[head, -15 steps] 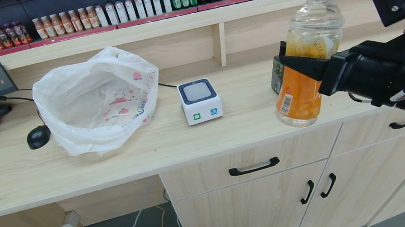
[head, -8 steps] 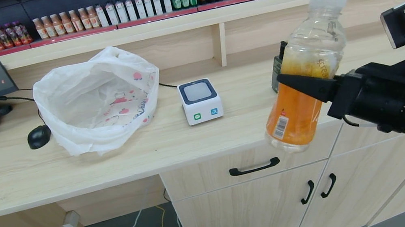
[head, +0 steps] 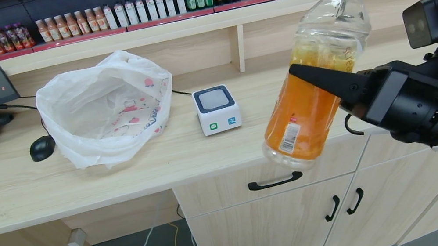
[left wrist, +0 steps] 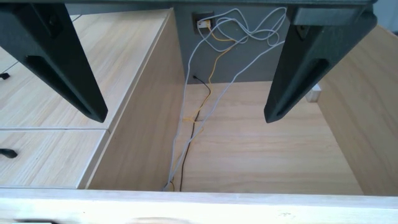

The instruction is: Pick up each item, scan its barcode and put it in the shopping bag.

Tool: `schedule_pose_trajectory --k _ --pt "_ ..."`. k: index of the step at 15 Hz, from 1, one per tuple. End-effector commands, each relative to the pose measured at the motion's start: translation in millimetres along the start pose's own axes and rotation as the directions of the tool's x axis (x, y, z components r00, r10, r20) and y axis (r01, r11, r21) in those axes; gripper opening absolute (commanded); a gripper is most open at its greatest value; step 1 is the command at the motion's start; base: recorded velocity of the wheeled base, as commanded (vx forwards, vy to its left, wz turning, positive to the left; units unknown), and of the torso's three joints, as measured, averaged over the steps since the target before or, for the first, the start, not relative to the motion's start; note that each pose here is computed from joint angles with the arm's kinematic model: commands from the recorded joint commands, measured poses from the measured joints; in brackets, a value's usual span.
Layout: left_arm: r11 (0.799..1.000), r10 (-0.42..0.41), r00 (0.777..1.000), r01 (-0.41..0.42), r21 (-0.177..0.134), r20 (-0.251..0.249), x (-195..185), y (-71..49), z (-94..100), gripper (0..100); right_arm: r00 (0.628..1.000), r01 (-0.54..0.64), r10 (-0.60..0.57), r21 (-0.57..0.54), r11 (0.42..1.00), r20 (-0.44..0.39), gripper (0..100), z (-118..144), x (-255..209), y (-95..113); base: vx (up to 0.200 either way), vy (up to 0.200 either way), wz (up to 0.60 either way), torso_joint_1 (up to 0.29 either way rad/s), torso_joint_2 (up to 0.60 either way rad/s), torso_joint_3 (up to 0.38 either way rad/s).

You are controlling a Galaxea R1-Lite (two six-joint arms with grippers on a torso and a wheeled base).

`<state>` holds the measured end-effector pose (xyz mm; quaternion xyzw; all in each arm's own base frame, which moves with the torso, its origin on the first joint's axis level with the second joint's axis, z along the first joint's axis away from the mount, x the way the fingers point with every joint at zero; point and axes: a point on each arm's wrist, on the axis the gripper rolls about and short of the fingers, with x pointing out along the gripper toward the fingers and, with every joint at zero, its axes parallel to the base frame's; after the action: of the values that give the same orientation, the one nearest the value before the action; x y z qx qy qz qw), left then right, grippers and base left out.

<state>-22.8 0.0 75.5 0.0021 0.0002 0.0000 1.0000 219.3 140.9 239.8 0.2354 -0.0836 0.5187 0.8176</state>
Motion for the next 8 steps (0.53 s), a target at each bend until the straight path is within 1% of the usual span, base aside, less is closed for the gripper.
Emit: schedule_pose_trajectory --k 1,3,5,8 --pt "1.0 0.0 1.0 0.0 0.0 0.0 0 0.0 0.0 100 0.999 -0.026 0.027 0.028 0.999 -0.038 0 -12 4 -7 0.0 0.0 0.0 0.0 0.0 0.0" --pt "1.0 0.0 1.0 0.0 0.0 0.0 0 0.0 0.0 100 0.995 -0.083 0.085 0.045 0.996 -0.045 0 -13 5 -4 0.0 0.0 0.0 0.0 0.0 0.0" --pt "1.0 0.0 1.0 0.0 0.0 0.0 0 0.0 0.0 100 0.992 -0.114 0.117 0.074 0.991 -0.04 0 -14 8 1 0.0 0.0 0.0 0.0 0.0 0.0" --pt "1.0 0.0 1.0 0.0 0.0 0.0 0 0.0 0.0 100 0.986 -0.155 0.163 0.162 0.974 -0.035 0 -18 12 10 0.0 0.0 0.0 0.0 0.0 0.0"
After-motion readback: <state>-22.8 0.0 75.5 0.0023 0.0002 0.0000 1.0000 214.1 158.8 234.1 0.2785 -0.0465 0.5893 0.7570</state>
